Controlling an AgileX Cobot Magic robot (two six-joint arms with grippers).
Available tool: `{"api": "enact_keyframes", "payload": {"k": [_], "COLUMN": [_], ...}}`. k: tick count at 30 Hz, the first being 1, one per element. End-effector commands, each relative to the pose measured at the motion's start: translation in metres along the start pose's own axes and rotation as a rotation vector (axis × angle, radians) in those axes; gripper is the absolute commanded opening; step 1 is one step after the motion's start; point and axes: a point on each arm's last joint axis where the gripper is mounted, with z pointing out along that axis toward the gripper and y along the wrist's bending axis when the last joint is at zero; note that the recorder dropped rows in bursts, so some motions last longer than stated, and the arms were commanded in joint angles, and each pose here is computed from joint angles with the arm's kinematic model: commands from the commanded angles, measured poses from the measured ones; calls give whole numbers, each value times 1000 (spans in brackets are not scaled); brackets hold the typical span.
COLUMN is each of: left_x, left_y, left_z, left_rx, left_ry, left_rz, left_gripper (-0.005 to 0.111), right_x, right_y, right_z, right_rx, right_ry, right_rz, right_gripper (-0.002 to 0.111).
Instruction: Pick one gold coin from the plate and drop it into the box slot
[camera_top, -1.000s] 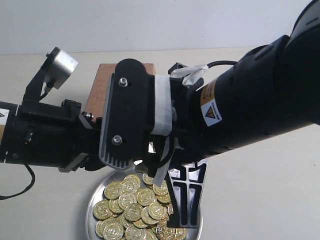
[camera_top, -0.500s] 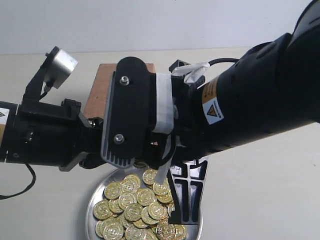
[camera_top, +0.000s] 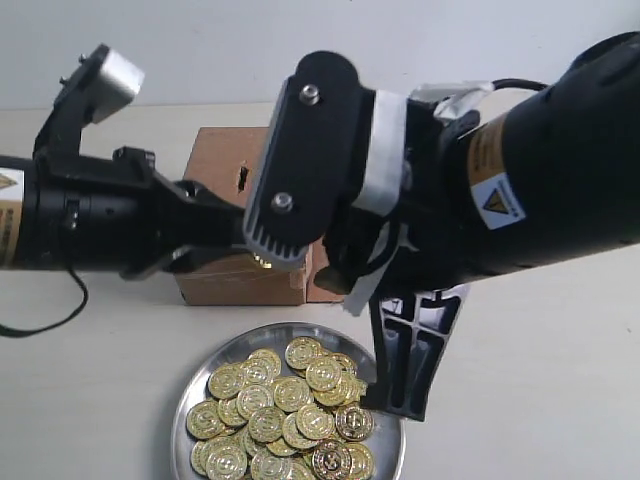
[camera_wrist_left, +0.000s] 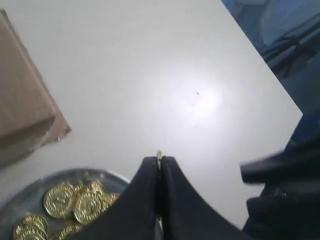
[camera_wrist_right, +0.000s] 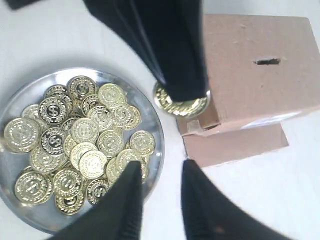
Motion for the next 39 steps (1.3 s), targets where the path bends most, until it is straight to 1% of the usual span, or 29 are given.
{"api": "enact_keyframes", "payload": {"k": [1, 6, 9, 11, 18, 26, 31, 34, 39], "left_x": [-27, -50, -59, -63, -72, -82, -78, -73, -69], "left_y": [-6, -4, 3, 9, 36, 53, 67, 77, 91], "left_z": [-3, -9, -11, -8, 18, 40, 61, 70, 76], "left_rx": [-46, -151, -239, -292, -366, -442, -466, -500, -592], "left_ry": [-107, -234, -298, -318, -278, -279, -229, -200, -194], "left_rz": [34, 55, 55, 50, 14, 3, -6, 5, 51], "left_gripper": [0, 0, 0, 0, 0, 0, 0, 0, 0], "right_x": [0, 2, 5, 6, 7, 7, 6, 6, 6], "right_y": [1, 3, 4, 4, 5, 6, 7, 8, 8], "right_z": [-20, -30, -32, -33, -34, -34, -34, -34, -34], "right_rx": [-14, -34, -40, -42, -51, -61, -74, -79, -80], "right_ry": [-40, -53, -27, -20, -11, -13, -16, -17, -17], "right_rz": [166, 258, 270, 270, 280, 289, 302, 306, 308], "right_gripper": [0, 0, 0, 0, 0, 0, 0, 0, 0]}}
